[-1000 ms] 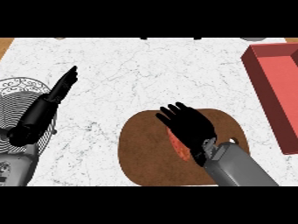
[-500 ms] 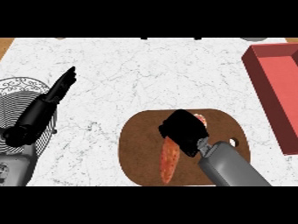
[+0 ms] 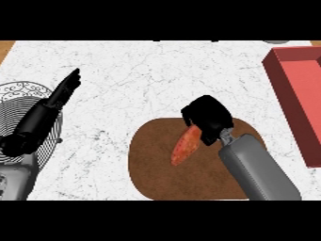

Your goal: Pick the sweet potato from the cutting board and place it in the cardboard box

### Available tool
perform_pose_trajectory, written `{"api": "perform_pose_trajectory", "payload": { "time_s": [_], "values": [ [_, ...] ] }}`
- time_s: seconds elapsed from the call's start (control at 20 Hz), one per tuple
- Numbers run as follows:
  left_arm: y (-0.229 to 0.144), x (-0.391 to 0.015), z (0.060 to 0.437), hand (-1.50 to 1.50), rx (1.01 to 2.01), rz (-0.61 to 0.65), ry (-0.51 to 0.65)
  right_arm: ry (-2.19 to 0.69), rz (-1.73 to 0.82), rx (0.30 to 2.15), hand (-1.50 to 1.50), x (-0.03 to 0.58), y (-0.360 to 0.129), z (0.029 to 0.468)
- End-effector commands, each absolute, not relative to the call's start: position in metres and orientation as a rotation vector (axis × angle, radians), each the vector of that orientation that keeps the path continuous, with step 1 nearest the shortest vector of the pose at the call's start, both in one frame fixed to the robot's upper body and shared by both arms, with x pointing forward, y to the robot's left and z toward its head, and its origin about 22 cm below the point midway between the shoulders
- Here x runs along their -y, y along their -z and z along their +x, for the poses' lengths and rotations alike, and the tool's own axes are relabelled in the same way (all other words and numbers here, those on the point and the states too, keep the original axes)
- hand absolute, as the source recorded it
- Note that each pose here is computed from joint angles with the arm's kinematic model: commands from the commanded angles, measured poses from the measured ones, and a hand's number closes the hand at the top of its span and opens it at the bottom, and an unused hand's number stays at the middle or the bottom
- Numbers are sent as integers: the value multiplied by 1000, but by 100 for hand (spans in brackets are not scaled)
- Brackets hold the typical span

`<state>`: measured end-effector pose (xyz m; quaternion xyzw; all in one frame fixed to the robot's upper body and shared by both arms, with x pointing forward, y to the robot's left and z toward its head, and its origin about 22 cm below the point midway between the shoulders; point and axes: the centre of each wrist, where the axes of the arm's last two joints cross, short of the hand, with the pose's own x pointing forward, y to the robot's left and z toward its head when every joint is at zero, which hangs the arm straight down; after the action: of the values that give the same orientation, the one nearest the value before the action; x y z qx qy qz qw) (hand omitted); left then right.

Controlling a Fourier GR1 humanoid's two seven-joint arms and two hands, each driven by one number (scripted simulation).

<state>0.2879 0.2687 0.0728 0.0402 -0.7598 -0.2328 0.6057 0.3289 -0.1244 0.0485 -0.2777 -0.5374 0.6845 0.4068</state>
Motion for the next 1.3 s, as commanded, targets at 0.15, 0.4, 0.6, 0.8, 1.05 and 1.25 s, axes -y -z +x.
{"api": "perform_pose_trajectory", "payload": {
  "time_s": [0.15, 0.4, 0.6, 0.8, 1.05, 1.25],
  "values": [
    [-75, -254, 293, 0, 1789, 72, 551, -1034, -966, 1146, 150, 184, -84, 391],
    [-83, -259, 296, 0, 1780, 52, 596, -936, -1196, 1184, 150, 182, -129, 431],
    [-78, -257, 297, 0, 1784, 30, 584, -910, -1328, 1202, 150, 162, -172, 452],
    [-63, -262, 295, 0, 1759, 79, 572, -720, -1413, 1243, 150, 173, -190, 456],
    [-66, -264, 287, 0, 1745, 88, 549, -327, -1497, 1187, 150, 212, -212, 457],
    [-73, -263, 293, 0, 1766, 88, 554, -196, -1572, 1120, 150, 237, -230, 461]
  ]
}}
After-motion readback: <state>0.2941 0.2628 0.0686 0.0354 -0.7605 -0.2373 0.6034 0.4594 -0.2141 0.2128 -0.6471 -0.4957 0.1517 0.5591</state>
